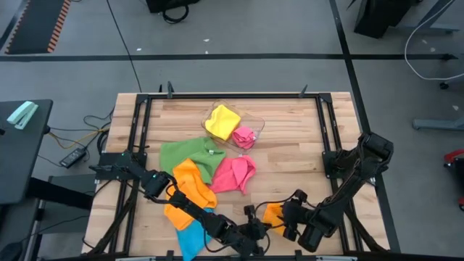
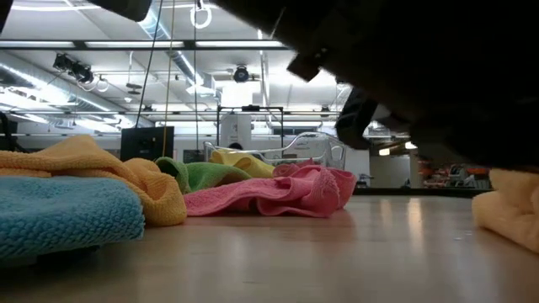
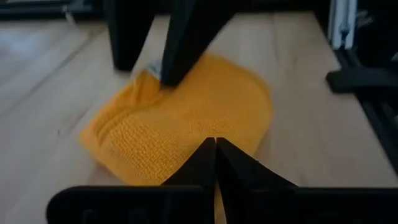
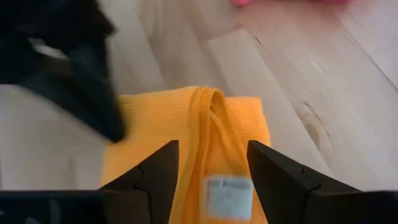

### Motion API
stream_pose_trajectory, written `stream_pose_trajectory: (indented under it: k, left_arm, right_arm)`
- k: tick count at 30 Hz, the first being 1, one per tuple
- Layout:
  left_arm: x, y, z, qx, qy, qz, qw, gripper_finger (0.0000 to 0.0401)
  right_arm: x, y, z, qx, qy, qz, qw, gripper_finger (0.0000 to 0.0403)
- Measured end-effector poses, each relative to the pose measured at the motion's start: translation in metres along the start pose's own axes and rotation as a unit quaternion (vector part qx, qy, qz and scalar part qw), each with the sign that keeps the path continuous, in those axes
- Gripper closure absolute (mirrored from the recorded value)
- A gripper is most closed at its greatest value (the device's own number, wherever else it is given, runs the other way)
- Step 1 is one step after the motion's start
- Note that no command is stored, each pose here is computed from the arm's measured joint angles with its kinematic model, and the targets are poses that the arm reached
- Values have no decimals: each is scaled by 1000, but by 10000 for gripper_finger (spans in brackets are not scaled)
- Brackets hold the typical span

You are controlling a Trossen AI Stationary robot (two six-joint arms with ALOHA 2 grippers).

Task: Fold microfiber towels
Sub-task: Fold the right orange microfiber cloth

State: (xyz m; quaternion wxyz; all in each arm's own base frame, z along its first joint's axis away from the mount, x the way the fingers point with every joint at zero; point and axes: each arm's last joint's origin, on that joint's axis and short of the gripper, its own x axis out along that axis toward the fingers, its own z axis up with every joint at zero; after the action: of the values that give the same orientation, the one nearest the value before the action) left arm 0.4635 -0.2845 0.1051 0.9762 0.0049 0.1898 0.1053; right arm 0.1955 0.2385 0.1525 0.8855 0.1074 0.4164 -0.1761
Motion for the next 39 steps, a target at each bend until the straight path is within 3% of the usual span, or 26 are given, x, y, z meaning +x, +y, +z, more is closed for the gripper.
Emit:
stream_pose_trajectory:
  k: [7, 15, 20, 27, 31, 36, 39]
  left_arm:
    - [5, 7, -2, 6, 17, 12, 1000, 388]
    - [9, 12, -1, 9, 16, 17, 1000, 380]
    - [14, 17, 2, 1, 10, 21, 1000, 378]
    - [19, 22, 4, -2, 11, 23, 1000, 387]
    - [15, 16, 3, 27, 7, 14, 1000, 385]
    - [13, 14, 4, 25, 1, 9, 1000, 385]
    - [14, 15, 4, 24, 0, 10, 1000, 388]
  right_arm:
    - [-28, 1, -5, -35, 1, 41, 999, 203]
    - [-32, -31, -15, -85, 7, -87, 993, 203]
    - [-14, -47, -19, -102, 20, -116, 988, 203]
    - [9, -63, -24, -85, 43, -122, 988, 203]
    - [10, -68, -26, -64, 54, -137, 987, 203]
    - [8, -72, -29, -34, 98, -151, 983, 203]
    - [8, -68, -31, -39, 116, -131, 984, 203]
